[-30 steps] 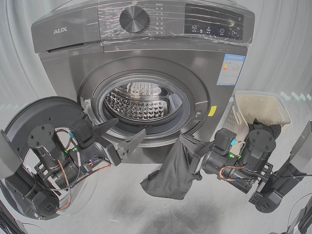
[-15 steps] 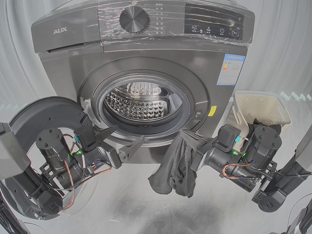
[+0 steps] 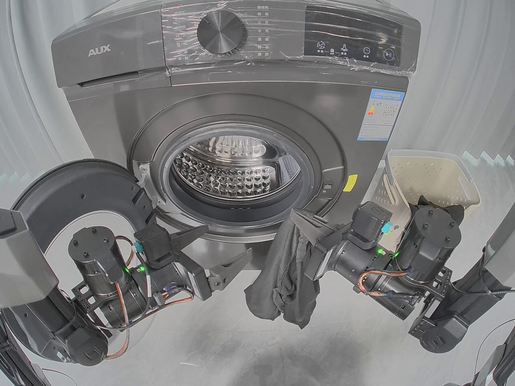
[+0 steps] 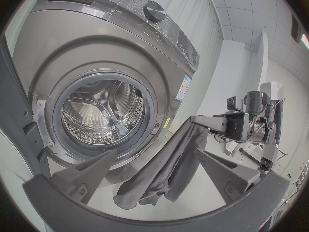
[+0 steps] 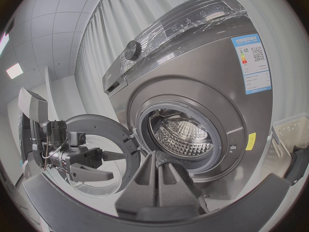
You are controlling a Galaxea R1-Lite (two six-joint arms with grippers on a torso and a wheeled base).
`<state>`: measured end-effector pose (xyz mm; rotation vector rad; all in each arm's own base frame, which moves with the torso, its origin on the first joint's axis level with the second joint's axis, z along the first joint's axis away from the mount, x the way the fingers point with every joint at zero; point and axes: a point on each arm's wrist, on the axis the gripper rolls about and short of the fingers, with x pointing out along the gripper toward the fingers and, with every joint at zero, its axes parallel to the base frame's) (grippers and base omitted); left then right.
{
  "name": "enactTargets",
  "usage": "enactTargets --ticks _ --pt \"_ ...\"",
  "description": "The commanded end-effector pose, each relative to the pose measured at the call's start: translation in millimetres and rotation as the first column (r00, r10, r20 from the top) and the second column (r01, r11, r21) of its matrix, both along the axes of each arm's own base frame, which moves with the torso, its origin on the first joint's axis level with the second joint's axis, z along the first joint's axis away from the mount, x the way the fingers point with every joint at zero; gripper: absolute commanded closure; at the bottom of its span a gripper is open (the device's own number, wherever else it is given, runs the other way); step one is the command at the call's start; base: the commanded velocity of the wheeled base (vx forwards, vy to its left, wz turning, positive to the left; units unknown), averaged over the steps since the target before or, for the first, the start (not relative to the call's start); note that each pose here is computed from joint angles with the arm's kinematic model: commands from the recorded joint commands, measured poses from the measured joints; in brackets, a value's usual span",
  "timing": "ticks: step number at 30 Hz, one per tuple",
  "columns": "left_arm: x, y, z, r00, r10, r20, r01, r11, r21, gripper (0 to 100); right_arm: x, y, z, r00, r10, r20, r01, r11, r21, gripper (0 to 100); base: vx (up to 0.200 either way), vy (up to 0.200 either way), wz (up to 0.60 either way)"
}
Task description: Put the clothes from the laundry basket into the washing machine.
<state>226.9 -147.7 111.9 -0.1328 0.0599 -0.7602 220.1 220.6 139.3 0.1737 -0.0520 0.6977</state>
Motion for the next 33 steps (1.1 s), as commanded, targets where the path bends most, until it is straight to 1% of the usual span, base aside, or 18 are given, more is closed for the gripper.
enactTargets --ticks 1,6,9,12,13,15,16,18,19,21,26,28,31,33 --pt "-1.8 -2.1 -4.6 1.0 -0.01 -0.011 0.01 1.0 0.017 0 0.9 4.6 -1.2 1.0 0.004 -0.001 -0.004 1.0 0.0 100 0.0 0.0 0.0" --pt "-2.1 -2.9 -6.8 1.0 -0.013 -0.009 0.013 0.999 0.032 0 9.9 12.9 -3.0 0.999 -0.049 -0.001 0.049 0.999 0.008 100 0.0 0.0 0.0" --pt "-6.9 -7.7 -5.5 0.999 -0.036 -0.004 0.036 0.999 0.031 0 10.9 18.0 -3.1 0.999 -0.045 -0.005 0.046 0.999 0.016 100 0.0 0.0 0.0" --pt "-17.0 -12.5 -6.7 0.997 -0.074 -0.012 0.075 0.996 0.039 0 8.0 23.7 -4.0 0.999 -0.033 -0.013 0.034 0.999 0.025 100 0.0 0.0 0.0" --pt "-19.8 -16.0 -7.4 0.996 -0.091 -0.013 0.092 0.995 0.043 0 8.7 25.5 -6.1 0.999 -0.043 -0.021 0.044 0.999 0.027 100 0.0 0.0 0.0" --pt "-19.5 -18.8 -8.7 0.995 -0.099 -0.014 0.1 0.994 0.046 0 9.9 26.6 -8.5 0.998 -0.051 -0.027 0.051 0.998 0.025 100 0.0 0.0 0.0" --pt "-19.7 -24.4 -10.6 0.993 -0.116 -0.015 0.116 0.992 0.05 0 10.9 27.6 -10.4 0.998 -0.057 -0.031 0.057 0.998 0.023 100 0.0 0.0 0.0" --pt "-18.8 -28.4 -13.2 0.992 -0.125 -0.018 0.126 0.991 0.055 0 10.6 28.8 -10.3 0.998 -0.053 -0.032 0.054 0.998 0.027 100 0.0 0.0 0.0" --pt "-17.0 -34.7 -15.9 0.99 -0.139 -0.012 0.14 0.988 0.066 0 10.7 30.4 -8.3 0.998 -0.051 -0.029 0.052 0.998 0.036 100 0.0 0.0 0.0" --pt "-14.4 -40.9 -20.6 0.989 -0.149 -0.01 0.15 0.985 0.081 0 10.8 31.2 -7.3 0.998 -0.049 -0.028 0.05 0.998 0.042 100 0.0 0.0 0.0" --pt "-4.1 -52.0 -27.4 0.988 -0.151 -0.004 0.151 0.985 0.088 0 10.6 31.1 -7.7 0.998 -0.049 -0.03 0.05 0.998 0.042 100 0.0 0.0 0.0" --pt "6.1 -57.1 -32.6 0.993 -0.12 0.007 0.119 0.988 0.097 0 10.5 30.9 -7.0 0.998 -0.049 -0.029 0.05 0.998 0.046 100 0.0 0.0 0.0" --pt "13.2 -60.4 -35.8 0.994 -0.108 0.012 0.107 0.989 0.098 0 10.5 30.9 -7.0 0.998 -0.049 -0.029 0.05 0.998 0.046 100 0.0 0.0 0.0" --pt "18.7 -63.1 -35.0 0.994 -0.103 0.023 0.101 0.991 0.088 0 10.1 31.3 -7.0 0.998 -0.047 -0.03 0.048 0.998 0.047 100 0.0 0.0 0.0"
